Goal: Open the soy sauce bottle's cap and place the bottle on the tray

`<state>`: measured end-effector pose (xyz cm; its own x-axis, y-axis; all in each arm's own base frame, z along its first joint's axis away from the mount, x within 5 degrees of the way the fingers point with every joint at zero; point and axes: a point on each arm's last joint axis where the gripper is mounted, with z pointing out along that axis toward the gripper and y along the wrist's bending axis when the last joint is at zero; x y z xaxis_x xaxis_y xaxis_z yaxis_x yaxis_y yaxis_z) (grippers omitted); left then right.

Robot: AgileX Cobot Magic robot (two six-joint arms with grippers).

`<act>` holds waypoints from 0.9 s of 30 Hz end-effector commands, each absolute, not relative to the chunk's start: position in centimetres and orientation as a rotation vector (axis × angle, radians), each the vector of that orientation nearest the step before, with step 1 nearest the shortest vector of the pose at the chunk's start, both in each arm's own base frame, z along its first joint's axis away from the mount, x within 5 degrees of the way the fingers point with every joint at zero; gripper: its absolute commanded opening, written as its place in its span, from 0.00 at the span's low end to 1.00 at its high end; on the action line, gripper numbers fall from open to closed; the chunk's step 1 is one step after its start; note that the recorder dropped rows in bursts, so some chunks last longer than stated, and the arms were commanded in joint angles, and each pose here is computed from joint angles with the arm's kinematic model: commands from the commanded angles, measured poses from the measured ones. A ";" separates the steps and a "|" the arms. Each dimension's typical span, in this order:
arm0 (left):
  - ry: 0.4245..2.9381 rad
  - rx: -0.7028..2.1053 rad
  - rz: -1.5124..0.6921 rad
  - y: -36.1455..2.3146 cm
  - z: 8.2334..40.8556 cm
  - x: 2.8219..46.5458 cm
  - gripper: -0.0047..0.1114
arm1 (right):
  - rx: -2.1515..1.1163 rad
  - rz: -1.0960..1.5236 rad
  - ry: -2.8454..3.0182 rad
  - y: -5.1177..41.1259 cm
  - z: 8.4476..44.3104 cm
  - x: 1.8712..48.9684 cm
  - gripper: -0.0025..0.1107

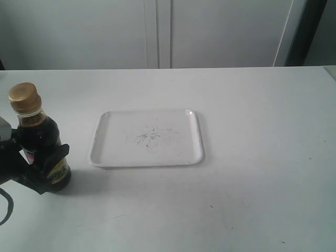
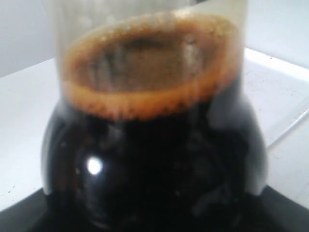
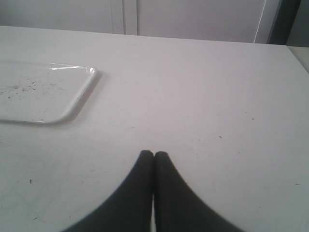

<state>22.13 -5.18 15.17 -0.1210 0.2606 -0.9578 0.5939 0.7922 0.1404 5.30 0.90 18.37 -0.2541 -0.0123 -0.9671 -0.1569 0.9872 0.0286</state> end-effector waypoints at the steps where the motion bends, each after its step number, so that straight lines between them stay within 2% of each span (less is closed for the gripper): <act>1: 1.750 0.578 -0.304 -4.7 15.0 22.3 0.04 | -0.117 0.134 1.818 0.9 18.3 5.3 0.02; 18: 1.752 0.567 -0.304 -4.6 15.1 22.3 0.04 | -0.147 0.102 1.797 0.8 18.4 5.3 0.02; 27: 1.755 0.559 -0.311 -4.6 15.1 22.3 0.04 | -0.129 0.114 1.527 0.9 20.9 5.6 0.02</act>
<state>22.43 -4.75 15.16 -0.1671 0.2036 -0.9647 0.5351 0.8405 0.0847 5.59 0.91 20.19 -0.0539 0.0001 -0.9985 -0.1604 0.9870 0.0087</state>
